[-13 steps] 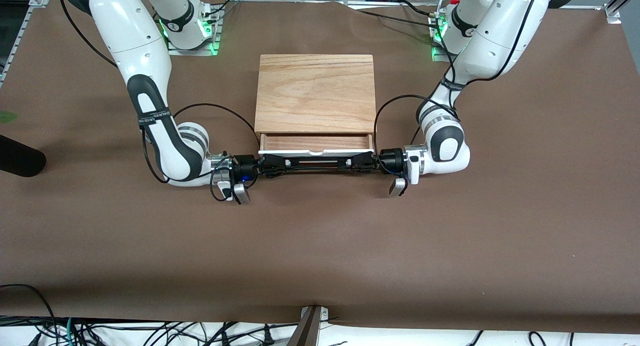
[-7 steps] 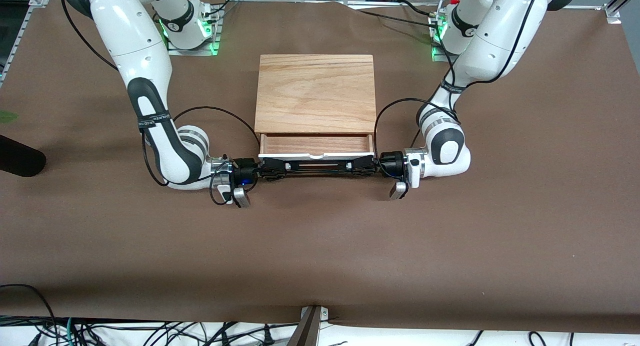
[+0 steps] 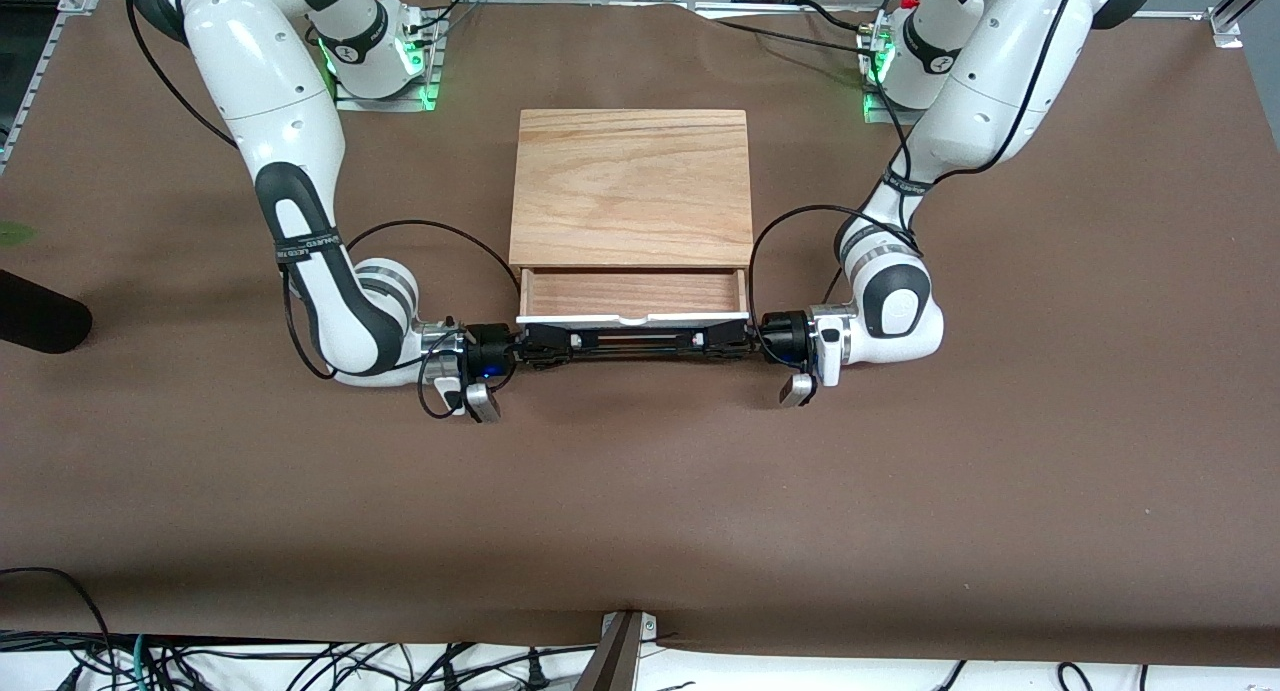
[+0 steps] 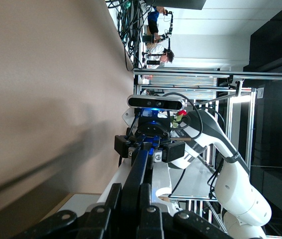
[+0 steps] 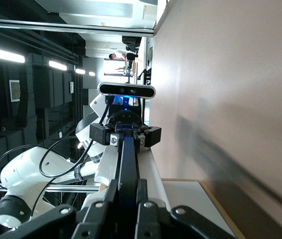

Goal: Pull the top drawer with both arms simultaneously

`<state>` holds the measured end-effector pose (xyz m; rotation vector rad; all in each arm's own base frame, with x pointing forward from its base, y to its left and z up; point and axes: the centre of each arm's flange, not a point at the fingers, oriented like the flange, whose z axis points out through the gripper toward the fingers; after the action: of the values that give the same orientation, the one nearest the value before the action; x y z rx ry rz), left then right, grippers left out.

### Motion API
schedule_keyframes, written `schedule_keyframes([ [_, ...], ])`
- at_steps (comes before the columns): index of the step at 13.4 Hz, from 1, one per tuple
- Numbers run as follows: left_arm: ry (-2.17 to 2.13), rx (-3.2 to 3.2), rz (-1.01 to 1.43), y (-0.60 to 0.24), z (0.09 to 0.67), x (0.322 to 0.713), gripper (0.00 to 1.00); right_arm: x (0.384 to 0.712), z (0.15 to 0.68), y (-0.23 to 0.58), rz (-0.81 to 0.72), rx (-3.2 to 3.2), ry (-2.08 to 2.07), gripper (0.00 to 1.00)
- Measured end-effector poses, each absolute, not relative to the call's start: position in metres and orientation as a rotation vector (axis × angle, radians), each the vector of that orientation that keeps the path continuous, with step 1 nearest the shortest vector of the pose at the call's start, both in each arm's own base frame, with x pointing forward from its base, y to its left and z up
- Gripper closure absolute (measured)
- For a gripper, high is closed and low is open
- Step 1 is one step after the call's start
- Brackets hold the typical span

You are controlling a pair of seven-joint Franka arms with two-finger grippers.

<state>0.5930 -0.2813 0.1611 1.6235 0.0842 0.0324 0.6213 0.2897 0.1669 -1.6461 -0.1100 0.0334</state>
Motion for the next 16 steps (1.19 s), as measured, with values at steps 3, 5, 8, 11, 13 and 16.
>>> schedule_keyframes([
  [3,0.088,1.620,0.034,-0.281,0.162,0.600,0.81,0.627,0.168,0.290,0.029,-1.646,-0.105,0.82],
  [5,0.090,1.620,0.031,-0.281,0.161,0.603,0.81,0.631,0.167,0.290,0.029,-1.645,-0.103,0.82],
  [8,0.096,1.621,0.027,-0.280,0.160,0.604,0.81,0.633,0.166,0.291,0.033,-1.643,-0.100,0.82],
  [11,0.102,1.620,0.019,-0.280,0.161,0.605,0.81,0.633,0.166,0.291,0.033,-1.643,-0.099,0.82],
  [13,0.108,1.620,0.013,-0.280,0.161,0.605,0.81,0.633,0.166,0.291,0.034,-1.643,-0.099,0.82],
  [16,0.113,1.621,0.007,-0.280,0.161,0.605,0.81,0.633,0.166,0.291,0.033,-1.643,-0.099,0.82],
])
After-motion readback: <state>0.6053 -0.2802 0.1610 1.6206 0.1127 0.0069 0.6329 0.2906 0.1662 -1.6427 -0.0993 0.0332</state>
